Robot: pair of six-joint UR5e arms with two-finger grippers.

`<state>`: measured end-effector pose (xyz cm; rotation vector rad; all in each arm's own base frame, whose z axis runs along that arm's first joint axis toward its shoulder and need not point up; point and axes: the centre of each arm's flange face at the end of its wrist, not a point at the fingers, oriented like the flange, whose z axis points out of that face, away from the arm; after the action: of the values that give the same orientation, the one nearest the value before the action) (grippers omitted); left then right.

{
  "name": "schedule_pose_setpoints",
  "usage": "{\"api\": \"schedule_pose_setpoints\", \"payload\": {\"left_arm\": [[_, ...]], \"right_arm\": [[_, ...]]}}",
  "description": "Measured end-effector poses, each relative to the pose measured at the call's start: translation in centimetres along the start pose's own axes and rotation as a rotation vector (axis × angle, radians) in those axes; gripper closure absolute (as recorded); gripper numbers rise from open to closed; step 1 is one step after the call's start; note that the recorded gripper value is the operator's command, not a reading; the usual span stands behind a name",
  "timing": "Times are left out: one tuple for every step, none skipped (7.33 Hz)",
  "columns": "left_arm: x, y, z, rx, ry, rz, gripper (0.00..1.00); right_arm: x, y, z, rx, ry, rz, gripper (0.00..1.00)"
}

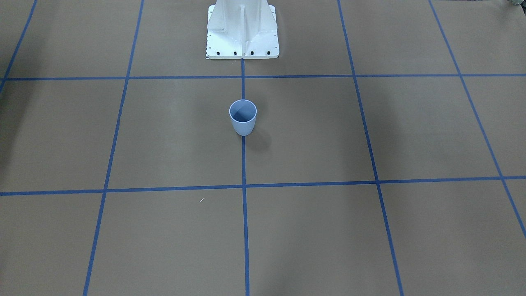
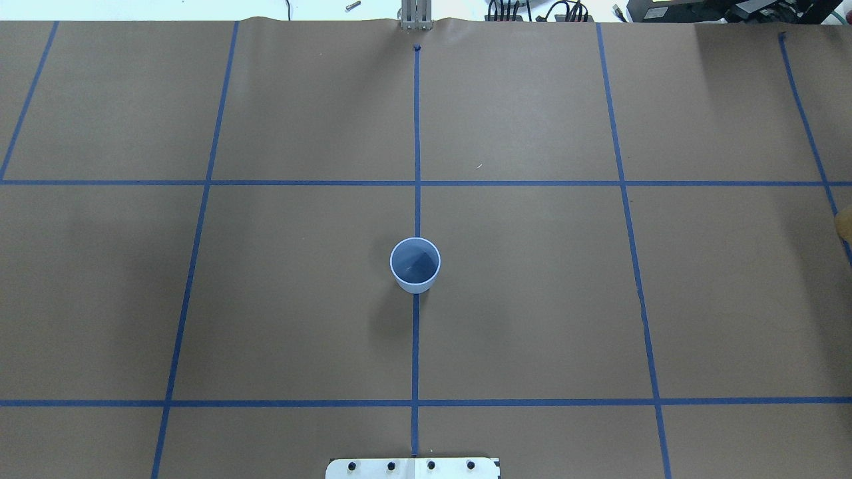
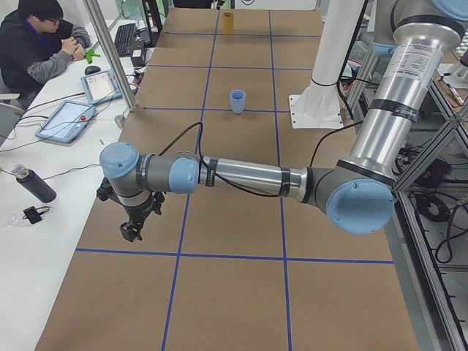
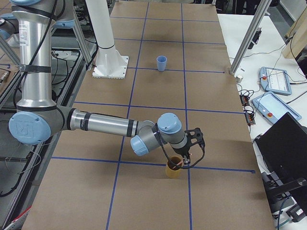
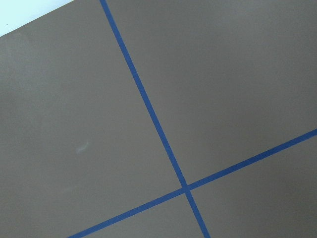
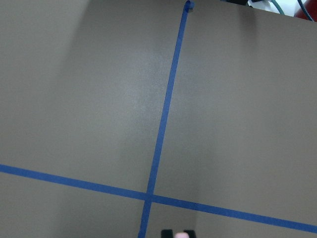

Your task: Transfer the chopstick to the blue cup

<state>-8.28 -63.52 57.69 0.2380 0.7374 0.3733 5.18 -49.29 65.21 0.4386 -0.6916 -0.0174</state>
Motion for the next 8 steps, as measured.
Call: {"api": "schedule_pose_setpoints", "payload": {"left_arm": [[0.0, 0.0, 0.0, 0.0, 0.0, -0.001, 0.02], [0.1, 0.0, -0.1, 0.001, 0.0, -0.001, 0.02], [0.1, 0.0, -0.1, 0.002, 0.001, -0.001, 0.02], [0.1, -0.1, -0.1, 0.003, 0.005, -0.002, 0.02], [0.2, -0.1, -0.1, 0.005, 0.009, -0.003, 0.02], [0.1, -0.1, 0.0, 0.005, 0.011, -0.004, 0.02], [0.1, 0.0, 0.1, 0.003, 0.013, -0.006, 0.02], [0.1, 0.2, 0.2, 0.001, 0.014, -0.008, 0.02]], "right_arm": [[0.5, 0.2, -1.7, 0.023, -0.009, 0.014, 1.0], [1.0, 0.2, -3.6, 0.05, -0.024, 0.03, 1.0], [1.4, -0.1, -5.1, 0.073, -0.043, 0.043, 1.0], [2.1, -0.4, -6.7, 0.095, -0.063, 0.062, 1.0], [3.0, -1.2, -8.4, 0.111, -0.081, 0.093, 1.0], [3.9, -2.4, -10.3, 0.121, -0.094, 0.131, 1.0], [4.3, -3.6, -11.6, 0.118, -0.103, 0.163, 1.0], [3.8, -5.3, -13.0, 0.104, -0.107, 0.19, 1.0]]}}
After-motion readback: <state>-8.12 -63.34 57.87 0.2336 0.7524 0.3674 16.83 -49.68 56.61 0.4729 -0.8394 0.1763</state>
